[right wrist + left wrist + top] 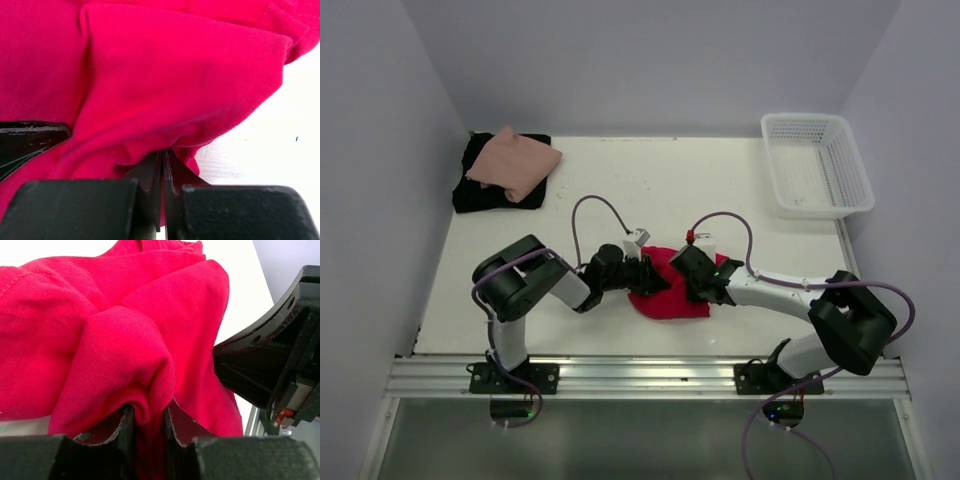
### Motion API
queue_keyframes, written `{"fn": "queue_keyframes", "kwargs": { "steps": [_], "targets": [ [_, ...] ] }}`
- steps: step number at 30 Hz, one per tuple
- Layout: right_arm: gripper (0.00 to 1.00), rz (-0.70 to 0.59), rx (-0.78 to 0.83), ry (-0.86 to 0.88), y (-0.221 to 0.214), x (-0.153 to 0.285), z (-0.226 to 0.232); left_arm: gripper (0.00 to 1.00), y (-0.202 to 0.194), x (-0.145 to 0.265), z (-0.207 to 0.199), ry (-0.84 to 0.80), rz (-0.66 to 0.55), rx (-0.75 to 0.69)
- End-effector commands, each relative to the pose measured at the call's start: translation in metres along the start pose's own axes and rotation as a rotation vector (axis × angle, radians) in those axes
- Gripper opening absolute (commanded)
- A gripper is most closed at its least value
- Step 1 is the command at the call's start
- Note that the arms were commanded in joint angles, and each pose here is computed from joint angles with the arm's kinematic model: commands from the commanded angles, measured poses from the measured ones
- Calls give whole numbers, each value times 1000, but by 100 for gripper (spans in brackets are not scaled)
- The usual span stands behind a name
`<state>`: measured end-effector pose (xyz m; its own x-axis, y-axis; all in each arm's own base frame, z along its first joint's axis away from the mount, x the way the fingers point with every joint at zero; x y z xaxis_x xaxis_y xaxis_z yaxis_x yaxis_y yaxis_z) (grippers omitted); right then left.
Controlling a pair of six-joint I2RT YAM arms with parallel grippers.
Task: Fold and stack the t-shirts
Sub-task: Fold the tshirt, then neatly place the folded tshirt to the corner
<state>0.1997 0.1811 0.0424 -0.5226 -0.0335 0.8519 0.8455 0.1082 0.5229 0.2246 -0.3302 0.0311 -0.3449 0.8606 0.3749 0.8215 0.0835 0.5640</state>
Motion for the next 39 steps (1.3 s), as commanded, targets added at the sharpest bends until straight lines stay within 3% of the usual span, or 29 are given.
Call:
{"fn": "queue_keyframes", "kwargs": {
  "steps": [1,6,8,9,10,12,16,23,32,39],
  "targets": [
    [0,99,0,13,-29,-6,-2,0,-45,17,18,51,153,81],
    [0,45,8,57,-18,6,-1,0,-12,32,10,135,49,37],
    [14,-5,-5,71,-7,19,-3,0,11,46,7,232,-35,4],
    [28,-26,-12,64,-2,23,-6,0,23,51,3,254,-74,-11],
    [34,-36,-12,53,0,29,-10,0,46,62,-6,284,-167,-34],
    [42,-86,-25,60,12,43,-13,0,59,74,-12,335,-204,-44],
    [43,-132,-27,28,22,61,-25,0,94,103,-23,426,-356,-69],
    [44,-145,-32,10,23,69,-32,0,127,136,-25,512,-524,-34],
    [42,-121,-31,9,15,66,-34,0,196,176,-17,542,-747,27],
    [41,-101,-24,2,7,63,-37,0,258,206,-33,539,-920,14]
  ]
}}
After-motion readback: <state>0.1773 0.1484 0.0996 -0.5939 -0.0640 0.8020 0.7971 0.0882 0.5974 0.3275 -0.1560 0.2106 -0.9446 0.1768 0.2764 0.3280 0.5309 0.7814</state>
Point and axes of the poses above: each gripper's point midway between its finger pads, its own x axis back along the fingers, its own z axis along the line the jaws close on, y = z × x, the point moved 3 cm from there along x, back along the fingers, and after that the axes turned 4 degrees about x, right-handed, at the moved point
